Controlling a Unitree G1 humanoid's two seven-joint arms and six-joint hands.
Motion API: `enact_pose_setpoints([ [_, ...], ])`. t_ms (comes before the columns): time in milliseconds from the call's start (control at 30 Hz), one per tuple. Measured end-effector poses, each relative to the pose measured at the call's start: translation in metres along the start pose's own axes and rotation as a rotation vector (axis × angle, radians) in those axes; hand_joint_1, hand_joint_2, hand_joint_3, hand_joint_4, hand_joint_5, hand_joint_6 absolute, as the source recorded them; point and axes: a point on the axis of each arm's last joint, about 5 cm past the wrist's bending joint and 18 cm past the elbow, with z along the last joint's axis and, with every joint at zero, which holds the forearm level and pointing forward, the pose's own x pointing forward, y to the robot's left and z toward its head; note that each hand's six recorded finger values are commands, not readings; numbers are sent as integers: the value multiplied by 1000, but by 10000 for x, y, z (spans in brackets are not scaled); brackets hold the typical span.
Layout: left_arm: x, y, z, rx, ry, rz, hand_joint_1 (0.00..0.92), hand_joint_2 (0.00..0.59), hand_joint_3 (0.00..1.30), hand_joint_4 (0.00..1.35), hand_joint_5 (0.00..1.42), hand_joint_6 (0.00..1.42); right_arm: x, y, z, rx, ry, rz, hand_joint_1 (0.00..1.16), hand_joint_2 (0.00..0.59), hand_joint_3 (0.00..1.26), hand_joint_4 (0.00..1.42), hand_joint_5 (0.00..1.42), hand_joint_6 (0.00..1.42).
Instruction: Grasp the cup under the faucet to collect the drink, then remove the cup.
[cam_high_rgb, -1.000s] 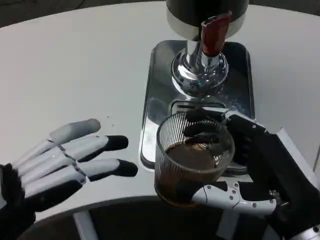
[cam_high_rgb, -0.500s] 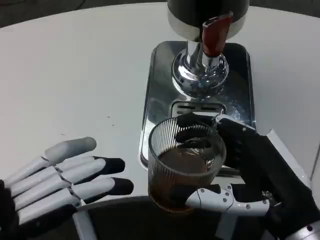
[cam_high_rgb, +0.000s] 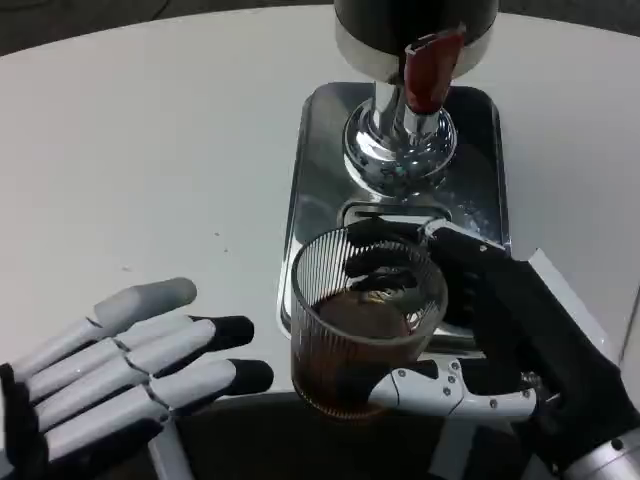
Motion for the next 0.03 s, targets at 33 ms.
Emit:
enact_pose_setpoints([
  [33,1,0,-1,1,0,0,60,103,171,48,119,26,1,0,-1,1,3,0,983,159,742,838,963,892],
])
